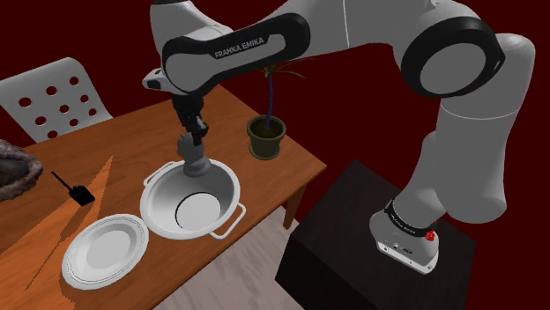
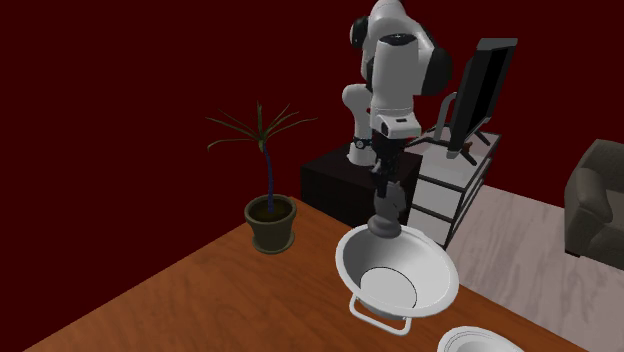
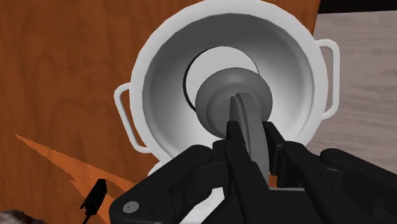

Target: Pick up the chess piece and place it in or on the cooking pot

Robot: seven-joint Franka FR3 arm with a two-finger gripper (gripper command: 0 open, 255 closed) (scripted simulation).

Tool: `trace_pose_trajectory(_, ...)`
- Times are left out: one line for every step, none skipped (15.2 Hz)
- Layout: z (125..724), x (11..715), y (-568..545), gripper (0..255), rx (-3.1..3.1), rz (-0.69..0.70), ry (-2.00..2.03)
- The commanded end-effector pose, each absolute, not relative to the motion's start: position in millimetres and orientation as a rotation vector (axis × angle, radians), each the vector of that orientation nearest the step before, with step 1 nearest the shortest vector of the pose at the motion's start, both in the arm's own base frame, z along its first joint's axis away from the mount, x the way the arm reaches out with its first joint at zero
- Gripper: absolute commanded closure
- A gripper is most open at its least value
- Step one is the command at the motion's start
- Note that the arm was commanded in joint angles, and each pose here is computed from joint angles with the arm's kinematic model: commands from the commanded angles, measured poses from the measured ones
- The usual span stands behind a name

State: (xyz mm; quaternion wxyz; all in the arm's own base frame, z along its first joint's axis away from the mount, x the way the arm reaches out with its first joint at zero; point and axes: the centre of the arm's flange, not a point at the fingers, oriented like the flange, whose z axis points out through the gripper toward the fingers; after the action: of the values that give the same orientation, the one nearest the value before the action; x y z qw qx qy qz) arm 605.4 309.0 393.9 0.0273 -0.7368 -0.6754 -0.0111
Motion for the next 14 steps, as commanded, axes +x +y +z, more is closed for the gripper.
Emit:
trace_pose_trajectory(400.0, 599.1, 338.0, 255, -2.277, -0.035, -2.084)
trace_pose_trajectory(401.5, 597.8, 347.1, 255, -2.277, -0.035, -2.084)
trace_pose_trajectory(396.2, 597.8, 347.1, 255, -2.277, -0.035, -2.084)
trace_pose_trajectory(390.9, 597.7, 347.1, 255, -2.277, -0.035, -2.084)
trace_pose_trajectory(385.7, 597.7, 347.0, 255, -2.277, -0.035, -2.084)
trace_pose_trajectory(380.4, 597.7, 347.0, 255, -2.277, -0.035, -2.084)
trace_pose_trajectory(375.1, 597.7, 347.0, 255, -2.277, -0.035, -2.084)
trace_pose_trajectory(369.8, 597.8, 347.1, 255, -2.277, -0.035, -2.084)
trace_pose_trajectory(364.6, 597.8, 347.1, 255, -2.277, -0.035, -2.084)
trace_pose_trajectory(359.3, 597.8, 347.1, 255, -2.277, -0.035, -2.084)
trace_pose_trajectory(354.0, 597.8, 347.1, 255, -2.277, -0.035, -2.084)
trace_pose_trajectory(348.7, 597.8, 347.1, 255, -2.277, -0.035, -2.084)
trace_pose_trajectory(343.4, 597.8, 347.1, 255, -2.277, -0.035, -2.084)
trace_pose_trajectory(338.2, 597.8, 347.1, 255, -2.277, -0.035, -2.084)
